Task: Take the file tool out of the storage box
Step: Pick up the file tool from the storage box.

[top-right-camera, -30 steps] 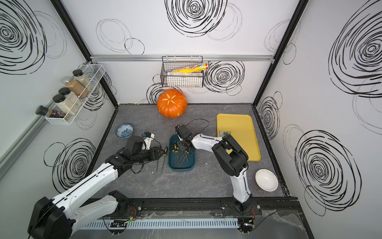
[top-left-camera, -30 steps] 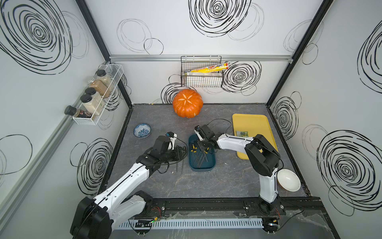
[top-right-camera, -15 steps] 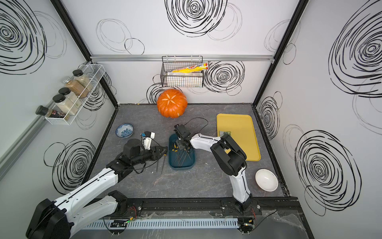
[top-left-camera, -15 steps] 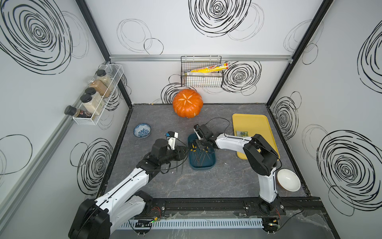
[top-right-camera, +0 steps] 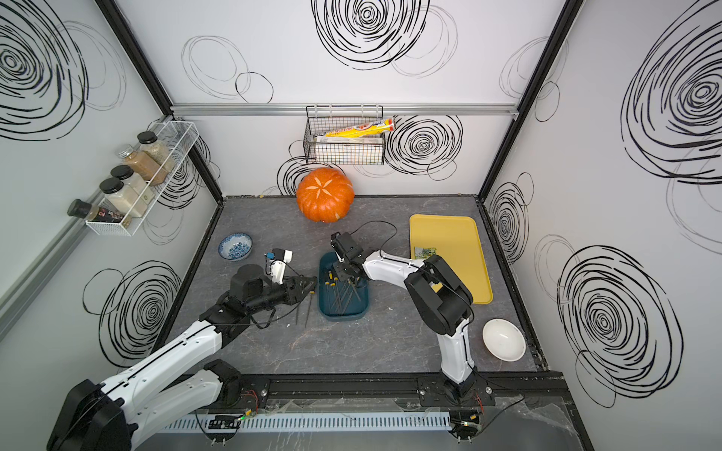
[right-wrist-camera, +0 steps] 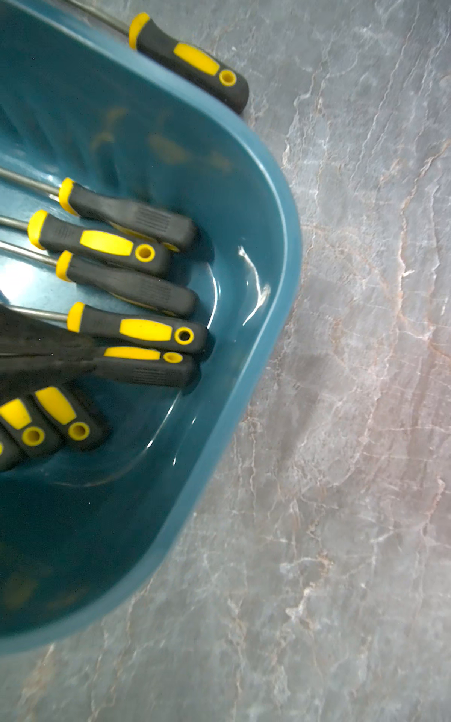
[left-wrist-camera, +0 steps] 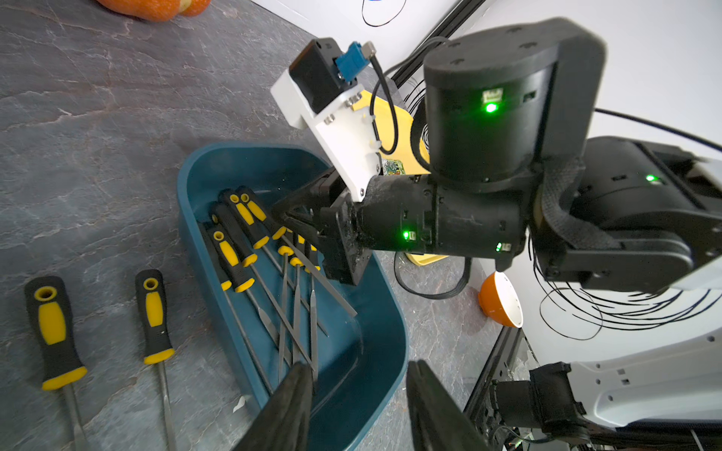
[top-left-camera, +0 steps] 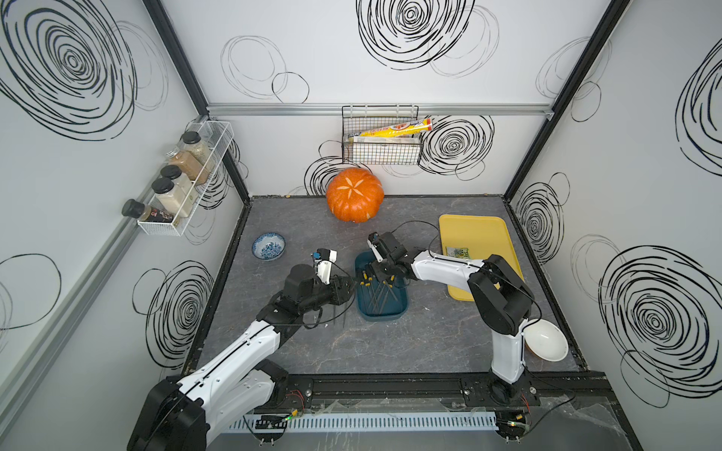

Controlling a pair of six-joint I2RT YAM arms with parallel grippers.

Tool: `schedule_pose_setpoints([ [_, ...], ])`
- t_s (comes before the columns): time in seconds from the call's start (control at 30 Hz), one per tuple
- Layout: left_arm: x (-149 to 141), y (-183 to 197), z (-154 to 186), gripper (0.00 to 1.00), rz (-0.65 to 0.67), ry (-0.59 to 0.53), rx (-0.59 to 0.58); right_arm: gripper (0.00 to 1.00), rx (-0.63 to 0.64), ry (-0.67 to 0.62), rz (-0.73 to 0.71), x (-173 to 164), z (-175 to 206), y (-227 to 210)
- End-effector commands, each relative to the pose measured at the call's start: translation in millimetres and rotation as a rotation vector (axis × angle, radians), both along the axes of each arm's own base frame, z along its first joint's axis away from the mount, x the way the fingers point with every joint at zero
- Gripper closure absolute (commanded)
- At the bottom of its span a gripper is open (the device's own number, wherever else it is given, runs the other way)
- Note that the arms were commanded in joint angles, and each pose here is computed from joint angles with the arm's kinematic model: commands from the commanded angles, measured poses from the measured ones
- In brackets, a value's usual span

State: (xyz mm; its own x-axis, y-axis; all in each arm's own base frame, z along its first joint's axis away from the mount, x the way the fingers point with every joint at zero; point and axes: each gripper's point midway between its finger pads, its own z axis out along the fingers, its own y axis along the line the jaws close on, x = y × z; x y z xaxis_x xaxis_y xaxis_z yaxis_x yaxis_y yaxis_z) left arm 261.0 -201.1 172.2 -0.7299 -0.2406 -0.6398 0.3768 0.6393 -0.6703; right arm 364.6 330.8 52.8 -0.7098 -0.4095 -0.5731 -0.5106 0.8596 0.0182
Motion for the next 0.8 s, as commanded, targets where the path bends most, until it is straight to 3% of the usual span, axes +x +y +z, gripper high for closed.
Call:
schedule_pose_setpoints([
  [0.0, 1.9, -1.7, 5.7, 0.53, -0.013, -0.049, -0.004, 0.77, -0.074, 0.010, -0.015, 3.2, -10.7, -9.4],
  [0.4, 3.3, 1.6, 0.8, 0.52, 0.005, -0.041, 0.018, 0.74, -0.124, 0.086, 0.010, -5.5, -39.1, -9.7],
  [0.57, 3.1, 3.2, -0.2, 0.52, 0.012, -0.040, 0.022, 0.74, -0.254, 0.105, -0.066, -8.6, -57.0, -32.2],
  [0.77, 3.3, 3.4, -0.4, 0.52, 0.013, -0.039, 0.025, 0.77, -0.302, 0.151, -0.079, -13.6, -71.7, -39.0],
])
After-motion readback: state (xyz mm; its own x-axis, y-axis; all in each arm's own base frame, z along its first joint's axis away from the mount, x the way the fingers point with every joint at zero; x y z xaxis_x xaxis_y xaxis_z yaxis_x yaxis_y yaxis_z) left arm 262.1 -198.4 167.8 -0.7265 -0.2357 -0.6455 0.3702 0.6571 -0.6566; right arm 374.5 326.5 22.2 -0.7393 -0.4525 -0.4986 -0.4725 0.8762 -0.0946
